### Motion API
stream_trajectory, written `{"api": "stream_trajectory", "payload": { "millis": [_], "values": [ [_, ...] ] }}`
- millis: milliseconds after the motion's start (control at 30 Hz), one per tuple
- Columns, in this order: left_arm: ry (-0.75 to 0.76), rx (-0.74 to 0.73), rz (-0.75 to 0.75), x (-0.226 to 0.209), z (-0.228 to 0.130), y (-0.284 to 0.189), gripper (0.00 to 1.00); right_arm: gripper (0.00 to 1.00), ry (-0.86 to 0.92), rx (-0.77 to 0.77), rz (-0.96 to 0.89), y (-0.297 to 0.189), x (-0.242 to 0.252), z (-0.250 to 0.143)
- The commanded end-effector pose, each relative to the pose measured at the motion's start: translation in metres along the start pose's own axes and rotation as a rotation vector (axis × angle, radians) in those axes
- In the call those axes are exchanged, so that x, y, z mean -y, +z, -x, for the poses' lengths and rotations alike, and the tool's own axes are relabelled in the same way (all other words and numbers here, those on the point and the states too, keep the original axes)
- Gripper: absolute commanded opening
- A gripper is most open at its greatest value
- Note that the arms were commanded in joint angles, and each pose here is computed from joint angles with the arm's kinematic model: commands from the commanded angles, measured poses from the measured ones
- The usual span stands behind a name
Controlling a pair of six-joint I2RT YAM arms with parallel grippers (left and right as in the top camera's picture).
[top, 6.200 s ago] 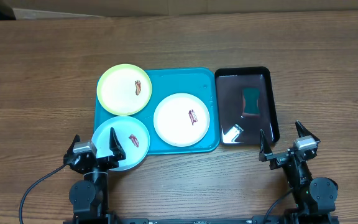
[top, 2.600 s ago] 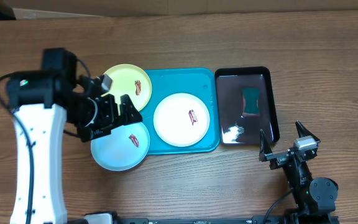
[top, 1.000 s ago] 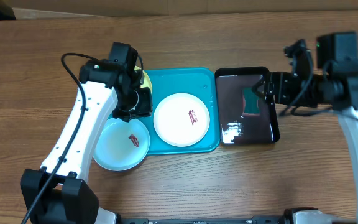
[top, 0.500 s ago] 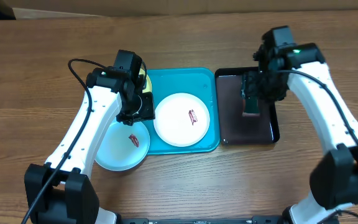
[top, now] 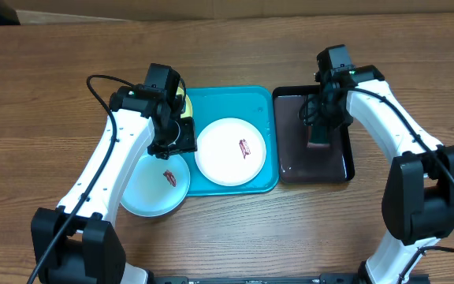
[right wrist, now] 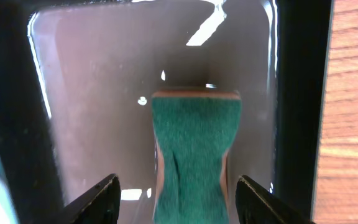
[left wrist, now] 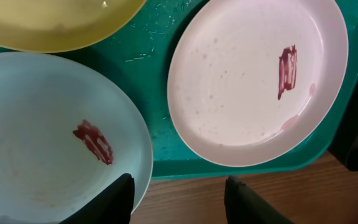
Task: Clean dirty plates on tray and stack at the side
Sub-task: 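Reach the right gripper into the black tray and grasp the green sponge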
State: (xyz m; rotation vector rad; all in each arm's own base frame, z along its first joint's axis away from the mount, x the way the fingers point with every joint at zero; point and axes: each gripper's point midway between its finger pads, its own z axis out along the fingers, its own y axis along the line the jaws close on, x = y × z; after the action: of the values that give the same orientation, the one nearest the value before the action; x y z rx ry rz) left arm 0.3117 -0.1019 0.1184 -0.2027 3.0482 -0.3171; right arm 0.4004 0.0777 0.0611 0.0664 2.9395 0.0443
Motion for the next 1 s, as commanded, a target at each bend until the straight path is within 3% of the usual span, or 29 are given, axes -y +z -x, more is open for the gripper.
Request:
{"api": "stream_trajectory", "payload": {
  "millis": [0, 267, 500, 567, 633, 967],
  "values": [
    [-0.003, -0.006, 0.015, -0.001, -0.001, 0.003, 0.49, 0.62, 0.004, -0.022, -0.026, 0.018, 0.004, -0.011],
    [-0.004, -0.010, 0.015, -0.001, -0.002, 0.003, 0.51, 0.65, 0.005, 0.003, -0.019, 0.036, 0.005, -0.015],
    [-0.004, -0.013, 0.013, -0.001, -0.003, 0.003, 0.51, 0.61, 0.006, 0.024, -0.014, 0.049, 0.006, -0.019],
    [-0.004, -0.013, 0.013, -0.001, -0.003, 0.003, 0.51, 0.54, 0.009, 0.035, -0.012, 0.051, 0.006, -0.018],
    [-0.004, -0.013, 0.013, -0.001, -0.003, 0.003, 0.52, 0.53, 0.009, 0.041, -0.010, 0.050, 0.005, -0.016],
    [-0.004, -0.014, 0.014, -0.001, -0.003, 0.003, 0.52, 0.59, 0.009, 0.056, -0.006, 0.038, 0.003, -0.004]
  ]
}}
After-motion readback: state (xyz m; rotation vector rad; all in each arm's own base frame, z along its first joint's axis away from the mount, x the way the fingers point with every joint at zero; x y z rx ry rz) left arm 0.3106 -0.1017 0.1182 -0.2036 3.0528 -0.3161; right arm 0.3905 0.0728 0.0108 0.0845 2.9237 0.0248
